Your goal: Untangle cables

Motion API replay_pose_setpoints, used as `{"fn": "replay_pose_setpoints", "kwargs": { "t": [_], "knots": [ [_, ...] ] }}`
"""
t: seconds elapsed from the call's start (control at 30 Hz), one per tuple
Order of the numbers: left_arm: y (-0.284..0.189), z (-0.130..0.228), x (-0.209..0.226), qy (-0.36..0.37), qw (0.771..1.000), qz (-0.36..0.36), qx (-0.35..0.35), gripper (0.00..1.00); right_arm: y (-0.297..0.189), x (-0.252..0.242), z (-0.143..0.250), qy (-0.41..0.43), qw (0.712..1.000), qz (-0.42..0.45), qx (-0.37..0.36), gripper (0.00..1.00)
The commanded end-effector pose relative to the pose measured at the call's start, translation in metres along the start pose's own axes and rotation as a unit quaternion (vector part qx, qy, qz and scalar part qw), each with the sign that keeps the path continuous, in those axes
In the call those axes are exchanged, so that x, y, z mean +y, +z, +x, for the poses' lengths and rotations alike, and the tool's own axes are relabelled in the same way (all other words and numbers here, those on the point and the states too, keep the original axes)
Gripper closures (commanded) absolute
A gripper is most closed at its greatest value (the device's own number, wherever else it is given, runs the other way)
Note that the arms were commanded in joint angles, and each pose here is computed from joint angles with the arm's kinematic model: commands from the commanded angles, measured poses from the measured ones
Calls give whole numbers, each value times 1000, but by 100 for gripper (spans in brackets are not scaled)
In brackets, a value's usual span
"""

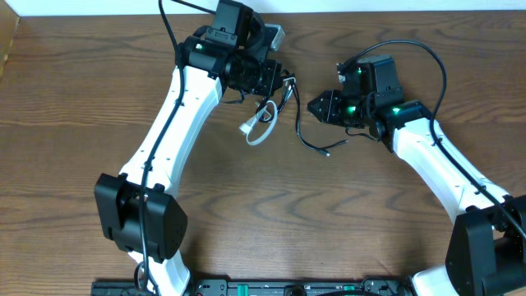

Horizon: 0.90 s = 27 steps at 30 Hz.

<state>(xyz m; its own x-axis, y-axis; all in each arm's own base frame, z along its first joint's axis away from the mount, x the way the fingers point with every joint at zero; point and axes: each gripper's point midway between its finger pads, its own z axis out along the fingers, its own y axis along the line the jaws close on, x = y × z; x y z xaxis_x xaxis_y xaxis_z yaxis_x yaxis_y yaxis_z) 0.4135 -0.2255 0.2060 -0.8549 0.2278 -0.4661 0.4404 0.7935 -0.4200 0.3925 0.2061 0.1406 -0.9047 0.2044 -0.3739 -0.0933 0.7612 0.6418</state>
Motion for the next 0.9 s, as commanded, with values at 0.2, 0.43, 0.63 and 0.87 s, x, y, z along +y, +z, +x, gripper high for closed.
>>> {"fn": "replay_pose_setpoints", "kwargs": {
  "t": [0.2,0.43,0.63,0.87],
  "knots": [
    [12,9,-22,-14,999,31,23,93,0,12,2,113,993,-25,11,39],
    [14,10,-30,-58,997,40,26,93,4,21,-15,147,988,-51,-17,39],
    [12,6,-44,-69,994,80,25,93,9,21,-25,151,986,-58,-36,38],
    [8,-9,-50,-77,992,95,-5,93,26,-5,-4,128,992,-14,2,39]
  ]
}}
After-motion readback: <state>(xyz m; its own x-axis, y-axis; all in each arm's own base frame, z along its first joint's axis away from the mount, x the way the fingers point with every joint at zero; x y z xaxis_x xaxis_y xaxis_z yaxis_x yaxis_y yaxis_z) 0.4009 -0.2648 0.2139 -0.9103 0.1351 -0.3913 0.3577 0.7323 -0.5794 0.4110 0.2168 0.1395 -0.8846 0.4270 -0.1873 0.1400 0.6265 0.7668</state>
